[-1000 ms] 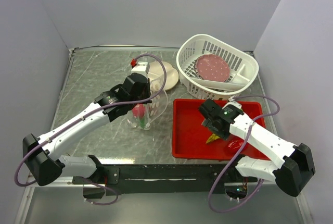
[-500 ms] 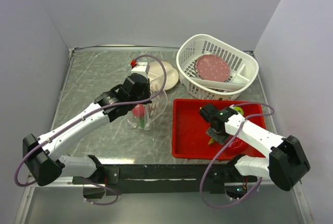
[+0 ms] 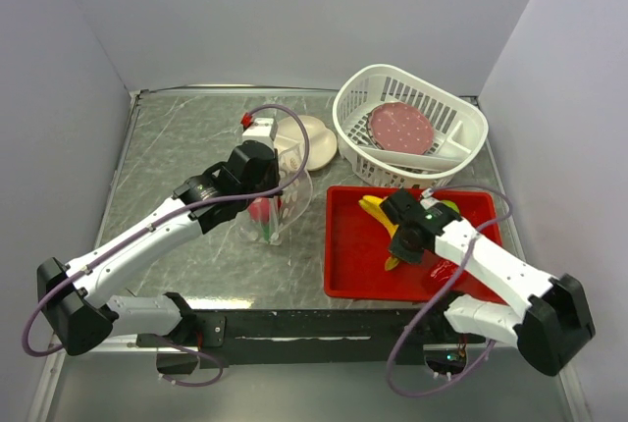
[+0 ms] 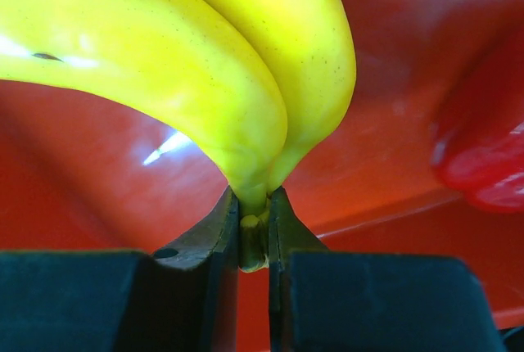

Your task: Place the food in the zip-top bag and seal the zipper

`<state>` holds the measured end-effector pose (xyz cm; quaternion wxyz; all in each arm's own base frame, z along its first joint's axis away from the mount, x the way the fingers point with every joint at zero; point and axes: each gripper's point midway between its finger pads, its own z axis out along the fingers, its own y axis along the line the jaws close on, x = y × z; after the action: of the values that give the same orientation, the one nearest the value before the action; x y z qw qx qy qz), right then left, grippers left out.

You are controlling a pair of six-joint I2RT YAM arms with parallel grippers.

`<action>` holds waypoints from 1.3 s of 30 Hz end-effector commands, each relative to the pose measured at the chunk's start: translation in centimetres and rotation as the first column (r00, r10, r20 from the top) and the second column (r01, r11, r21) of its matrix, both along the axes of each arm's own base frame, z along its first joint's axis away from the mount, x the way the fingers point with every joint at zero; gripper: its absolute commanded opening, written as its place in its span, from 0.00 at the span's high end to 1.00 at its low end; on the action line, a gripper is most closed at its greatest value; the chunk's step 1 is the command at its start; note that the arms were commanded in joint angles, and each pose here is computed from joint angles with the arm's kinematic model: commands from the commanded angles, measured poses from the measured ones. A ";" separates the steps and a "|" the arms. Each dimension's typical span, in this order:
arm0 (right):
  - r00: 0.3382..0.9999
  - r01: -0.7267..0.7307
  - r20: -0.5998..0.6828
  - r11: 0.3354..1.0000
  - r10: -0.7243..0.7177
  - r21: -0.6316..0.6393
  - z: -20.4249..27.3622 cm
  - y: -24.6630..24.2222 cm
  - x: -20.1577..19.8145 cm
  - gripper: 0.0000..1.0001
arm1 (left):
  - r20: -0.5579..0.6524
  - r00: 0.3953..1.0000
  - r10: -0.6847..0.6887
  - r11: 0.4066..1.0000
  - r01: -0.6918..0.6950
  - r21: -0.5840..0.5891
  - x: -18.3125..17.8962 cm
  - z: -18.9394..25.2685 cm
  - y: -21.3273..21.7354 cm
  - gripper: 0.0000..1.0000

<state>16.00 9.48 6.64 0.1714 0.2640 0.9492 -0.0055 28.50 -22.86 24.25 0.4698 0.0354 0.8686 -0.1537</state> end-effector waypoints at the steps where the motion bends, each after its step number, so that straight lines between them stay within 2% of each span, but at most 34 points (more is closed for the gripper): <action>1: 0.964 -0.193 0.217 0.967 0.155 0.164 6.0 3.5 2.6 1.00 | 0.044 0.998 0.035 0.999 -0.034 -0.024 0.4 1.7 0.7 0.99; 2: 0.949 -0.237 0.257 0.950 0.181 0.204 7.1 4.4 2.8 1.00 | 0.042 0.998 0.035 0.999 -0.035 -0.021 0.5 1.6 0.8 0.99; 5: 0.892 -0.324 0.387 0.927 0.232 0.191 11.1 4.8 3.7 1.00 | 0.043 0.998 0.037 0.999 -0.036 -0.022 0.6 1.7 0.7 0.99; 8: 0.798 -0.435 0.546 0.871 0.254 0.230 15.9 6.9 4.8 1.00 | 0.037 0.999 0.034 0.999 -0.033 -0.024 0.8 1.5 0.5 0.99; 9: 0.755 -0.514 0.596 0.810 0.272 0.282 17.4 8.5 4.1 1.00 | 0.035 0.999 0.030 0.999 -0.029 -0.023 0.8 1.5 0.3 0.99; 11: 0.689 -0.582 0.689 0.738 0.224 0.341 20.6 10.9 4.4 1.00 | 0.031 0.999 0.030 0.999 -0.029 -0.025 0.9 1.4 0.2 0.99; 14: 0.645 -0.665 0.729 0.640 0.231 0.385 22.9 14.6 3.6 1.00 | 0.026 0.999 0.033 0.999 -0.032 -0.029 0.9 1.4 0.1 0.99; 18: 0.676 -0.683 0.691 0.573 0.258 0.454 23.3 18.4 3.3 1.00 | 0.028 0.999 0.042 0.998 -0.041 -0.041 1.0 1.7 0.2 0.99; 19: 0.666 -0.711 0.699 0.504 0.261 0.490 23.8 19.4 2.5 1.00 | 0.028 0.999 0.044 0.998 -0.042 -0.049 1.0 1.7 0.1 0.99; 20: 0.646 -0.730 0.737 0.444 0.199 0.520 25.7 20.4 2.7 1.00 | 0.031 0.999 0.043 0.997 -0.041 -0.058 1.0 1.8 0.0 0.99; 22: 0.647 -0.737 0.742 0.393 0.175 0.550 26.0 21.3 2.6 1.00 | 0.025 0.999 0.046 0.997 -0.044 -0.068 0.9 1.8 0.0 0.99; 23: 0.638 -0.749 0.758 0.344 0.140 0.567 27.3 21.9 2.5 1.00 | 0.023 0.999 0.044 0.996 -0.042 -0.073 0.8 1.8 -0.1 0.99; 26: 0.663 -0.733 0.740 0.304 0.117 0.608 26.8 23.0 3.0 1.00 | 0.025 0.998 0.052 0.995 -0.050 -0.088 0.8 2.1 0.0 0.99; 31: 0.712 -0.684 0.699 0.295 0.068 0.668 24.8 23.7 4.1 1.00 | 0.036 0.996 0.081 0.990 -0.076 -0.118 0.7 2.9 0.4 0.99; 35: 0.747 -0.650 0.664 0.231 0.025 0.724 23.9 24.8 4.5 1.00 | 0.044 0.995 0.089 0.984 -0.081 -0.160 0.5 3.4 0.4 0.99; 39: 0.772 -0.622 0.636 0.224 0.009 0.751 22.5 25.6 5.3 1.00 | 0.044 0.995 0.087 0.980 -0.077 -0.182 0.4 3.7 0.2 0.99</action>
<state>20.74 34.01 25.90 0.2137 0.0919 0.7687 0.5958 28.61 -22.42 25.11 0.4726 -0.0131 0.8640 -0.1733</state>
